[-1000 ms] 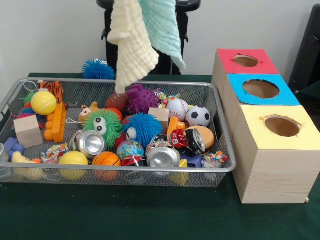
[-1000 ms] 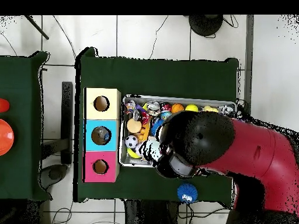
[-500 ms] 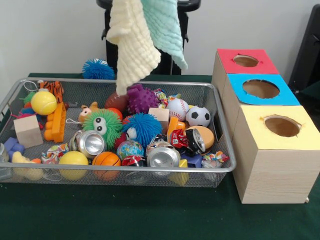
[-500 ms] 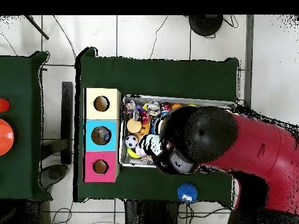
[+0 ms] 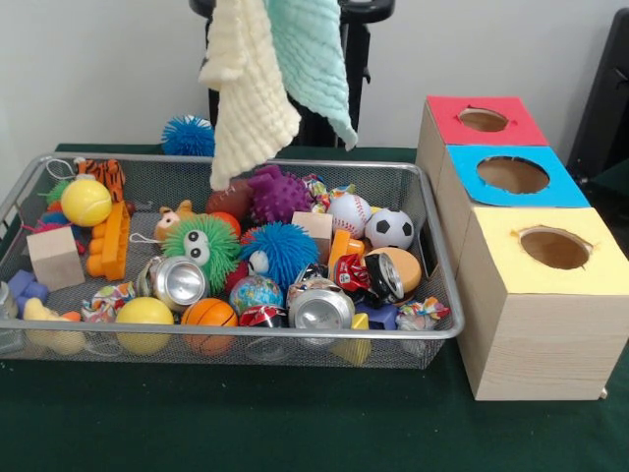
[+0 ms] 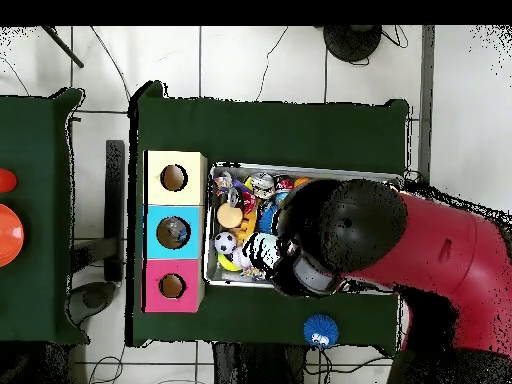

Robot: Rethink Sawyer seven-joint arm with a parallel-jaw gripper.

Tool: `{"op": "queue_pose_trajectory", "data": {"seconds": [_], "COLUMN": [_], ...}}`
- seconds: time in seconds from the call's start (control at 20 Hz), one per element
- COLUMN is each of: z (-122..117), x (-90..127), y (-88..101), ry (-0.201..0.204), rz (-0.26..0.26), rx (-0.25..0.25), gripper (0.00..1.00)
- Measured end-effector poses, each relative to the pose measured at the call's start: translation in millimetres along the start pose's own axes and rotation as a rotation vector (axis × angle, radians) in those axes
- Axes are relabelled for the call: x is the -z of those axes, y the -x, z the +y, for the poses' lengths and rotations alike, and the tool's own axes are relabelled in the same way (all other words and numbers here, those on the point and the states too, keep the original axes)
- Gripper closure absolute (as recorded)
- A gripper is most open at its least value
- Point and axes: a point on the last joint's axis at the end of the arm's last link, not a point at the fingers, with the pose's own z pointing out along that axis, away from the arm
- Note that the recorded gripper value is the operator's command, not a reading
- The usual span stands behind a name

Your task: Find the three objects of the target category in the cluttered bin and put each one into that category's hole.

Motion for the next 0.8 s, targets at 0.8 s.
{"op": "queue_pose_trajectory", "data": {"seconds": [0.8], "z": [6], "x": [-61], "y": [46.0], "ry": [-0.009], "rz": [-0.058], "rx": [0.006], "gripper": [1.00]}}
